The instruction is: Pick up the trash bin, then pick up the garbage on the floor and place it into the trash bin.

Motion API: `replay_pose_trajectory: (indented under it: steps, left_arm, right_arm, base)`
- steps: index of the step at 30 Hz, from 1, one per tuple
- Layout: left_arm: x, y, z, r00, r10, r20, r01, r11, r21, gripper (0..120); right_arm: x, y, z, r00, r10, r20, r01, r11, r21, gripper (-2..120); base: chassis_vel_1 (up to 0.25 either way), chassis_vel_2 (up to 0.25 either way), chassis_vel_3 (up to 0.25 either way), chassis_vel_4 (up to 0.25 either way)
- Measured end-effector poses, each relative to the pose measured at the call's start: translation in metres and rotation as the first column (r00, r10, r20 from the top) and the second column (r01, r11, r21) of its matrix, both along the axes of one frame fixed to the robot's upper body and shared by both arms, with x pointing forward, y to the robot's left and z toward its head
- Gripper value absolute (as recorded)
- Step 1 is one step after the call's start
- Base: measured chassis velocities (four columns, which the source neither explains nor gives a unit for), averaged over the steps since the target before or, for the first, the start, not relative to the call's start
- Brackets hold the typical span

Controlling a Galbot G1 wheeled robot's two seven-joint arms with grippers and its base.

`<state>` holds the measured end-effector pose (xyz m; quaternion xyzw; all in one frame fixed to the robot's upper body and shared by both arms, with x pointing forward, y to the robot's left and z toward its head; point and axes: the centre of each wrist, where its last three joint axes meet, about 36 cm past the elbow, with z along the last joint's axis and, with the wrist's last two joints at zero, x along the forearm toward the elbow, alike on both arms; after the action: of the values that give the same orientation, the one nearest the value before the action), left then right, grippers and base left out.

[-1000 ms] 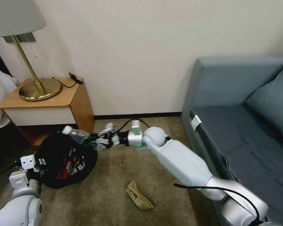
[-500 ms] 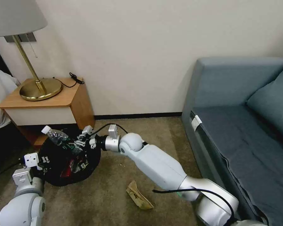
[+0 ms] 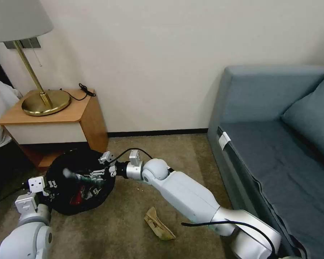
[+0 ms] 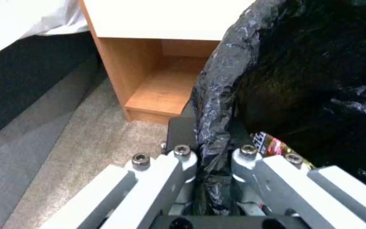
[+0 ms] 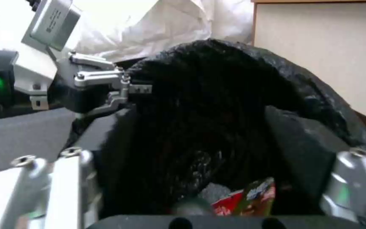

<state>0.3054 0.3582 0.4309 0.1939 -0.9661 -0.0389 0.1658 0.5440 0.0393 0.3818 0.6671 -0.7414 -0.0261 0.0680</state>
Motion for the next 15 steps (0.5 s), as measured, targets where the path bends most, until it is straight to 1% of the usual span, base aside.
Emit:
replay_pose_trajectory:
  steps: [1,3,4,5,6,7,9,10,12,13,15]
  left_arm:
    - [0.000,0.000,0.000,1.000,0.000,0.000,0.000,1.000,0.000,4]
    - [0.000,0.001,0.000,1.000,0.000,-0.001,0.000,1.000,0.001,4]
    - [0.000,0.001,0.000,1.000,0.000,-0.001,0.000,1.000,0.001,4]
    - [0.000,0.002,0.000,1.000,0.000,-0.001,0.000,1.000,0.003,4]
    - [0.000,0.002,0.000,1.000,0.000,-0.001,0.000,1.000,0.003,4]
    - [0.000,0.004,0.000,1.000,0.003,-0.002,-0.003,1.000,0.005,4]
    - [0.000,0.008,0.000,1.000,0.006,-0.004,-0.006,1.000,0.008,4]
    - [0.000,0.008,0.000,1.000,0.006,-0.004,-0.006,1.000,0.008,4]
    - [-0.001,0.012,0.000,1.000,0.008,-0.003,-0.008,1.000,0.011,4]
    - [-0.001,0.012,0.000,1.000,0.008,-0.003,-0.008,1.000,0.011,4]
    - [-0.001,0.012,-0.001,1.000,0.011,-0.003,-0.011,1.000,0.011,4]
  right_arm:
    - [0.000,0.000,0.000,1.000,0.000,0.000,0.000,1.000,0.000,81]
    - [-0.001,-0.003,0.000,1.000,-0.002,0.006,0.002,1.000,-0.004,92]
    - [-0.001,-0.003,0.000,1.000,-0.002,0.006,0.002,1.000,-0.004,92]
    - [-0.002,-0.005,0.000,1.000,-0.004,0.012,0.004,1.000,-0.007,96]
    - [-0.002,-0.005,0.000,1.000,-0.004,0.012,0.004,1.000,-0.007,96]
    - [-0.001,-0.017,0.000,1.000,-0.011,0.026,0.011,1.000,-0.023,99]
    - [0.002,-0.037,0.000,0.999,-0.016,0.046,0.019,0.998,-0.064,100]
    - [0.002,-0.037,0.000,0.999,-0.016,0.046,0.019,0.998,-0.064,100]
    - [0.003,-0.071,-0.003,0.998,-0.016,0.069,0.026,0.988,-0.150,100]
    - [0.003,-0.071,-0.003,0.998,-0.016,0.069,0.026,0.988,-0.150,100]
    - [-0.003,-0.104,-0.013,0.996,-0.016,0.084,0.037,0.965,-0.261,100]
  base:
    - [0.000,0.000,0.000,0.000]
    - [0.000,0.000,0.000,0.000]
    - [0.000,0.000,0.000,0.000]
    - [0.000,0.000,0.000,0.000]
    - [0.000,0.000,0.000,0.000]
    - [0.000,0.000,0.000,0.000]
    - [0.000,0.000,0.000,0.000]
    - [0.000,0.000,0.000,0.000]
    - [0.000,0.000,0.000,0.000]
    - [0.000,0.000,0.000,0.000]
    - [0.000,0.000,0.000,0.000]
